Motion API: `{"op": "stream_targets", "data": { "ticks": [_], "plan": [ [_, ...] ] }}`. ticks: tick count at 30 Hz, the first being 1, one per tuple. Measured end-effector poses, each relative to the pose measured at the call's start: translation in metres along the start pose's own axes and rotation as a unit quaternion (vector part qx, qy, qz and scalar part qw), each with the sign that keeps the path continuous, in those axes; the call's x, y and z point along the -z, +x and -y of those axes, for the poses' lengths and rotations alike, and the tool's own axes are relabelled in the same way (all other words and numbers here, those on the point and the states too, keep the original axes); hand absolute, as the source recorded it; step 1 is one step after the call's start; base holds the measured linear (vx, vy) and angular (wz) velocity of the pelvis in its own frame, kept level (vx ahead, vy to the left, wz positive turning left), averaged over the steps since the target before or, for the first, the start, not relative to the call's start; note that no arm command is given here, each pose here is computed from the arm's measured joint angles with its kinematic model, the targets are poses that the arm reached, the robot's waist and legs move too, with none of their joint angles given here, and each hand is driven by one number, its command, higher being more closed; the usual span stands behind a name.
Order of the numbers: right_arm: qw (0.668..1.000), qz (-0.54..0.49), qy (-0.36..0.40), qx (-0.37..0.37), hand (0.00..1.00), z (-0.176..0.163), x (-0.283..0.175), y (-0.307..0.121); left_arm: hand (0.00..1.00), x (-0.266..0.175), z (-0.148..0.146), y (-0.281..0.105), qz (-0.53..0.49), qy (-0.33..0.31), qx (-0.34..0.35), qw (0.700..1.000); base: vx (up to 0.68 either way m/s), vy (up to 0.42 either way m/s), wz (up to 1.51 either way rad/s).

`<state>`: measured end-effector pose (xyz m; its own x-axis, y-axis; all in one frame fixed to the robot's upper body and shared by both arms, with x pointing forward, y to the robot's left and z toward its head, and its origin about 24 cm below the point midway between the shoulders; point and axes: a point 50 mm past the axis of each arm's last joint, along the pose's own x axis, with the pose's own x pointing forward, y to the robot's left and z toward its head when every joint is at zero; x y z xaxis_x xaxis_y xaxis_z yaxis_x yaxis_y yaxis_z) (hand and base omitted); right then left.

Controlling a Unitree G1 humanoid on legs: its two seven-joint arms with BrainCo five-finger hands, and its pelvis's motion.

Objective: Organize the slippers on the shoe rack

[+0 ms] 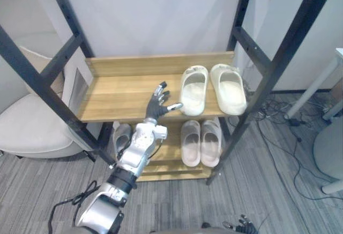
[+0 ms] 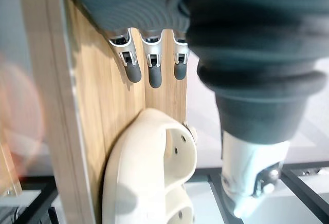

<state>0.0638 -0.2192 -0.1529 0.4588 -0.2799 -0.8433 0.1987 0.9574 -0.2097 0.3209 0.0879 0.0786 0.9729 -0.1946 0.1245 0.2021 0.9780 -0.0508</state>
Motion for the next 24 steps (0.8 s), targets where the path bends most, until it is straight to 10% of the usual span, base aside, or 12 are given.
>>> {"op": "stream_targets", "data": {
  "ticks": [24],
  "plan": [
    [1.000,-0.012,0.018,0.005,0.00,-0.002,0.003,0.001,0.00,0.004,0.028,0.014,-0.021,0.002,0.034,0.999,-0.01,-0.011,-0.02]
  ]
}}
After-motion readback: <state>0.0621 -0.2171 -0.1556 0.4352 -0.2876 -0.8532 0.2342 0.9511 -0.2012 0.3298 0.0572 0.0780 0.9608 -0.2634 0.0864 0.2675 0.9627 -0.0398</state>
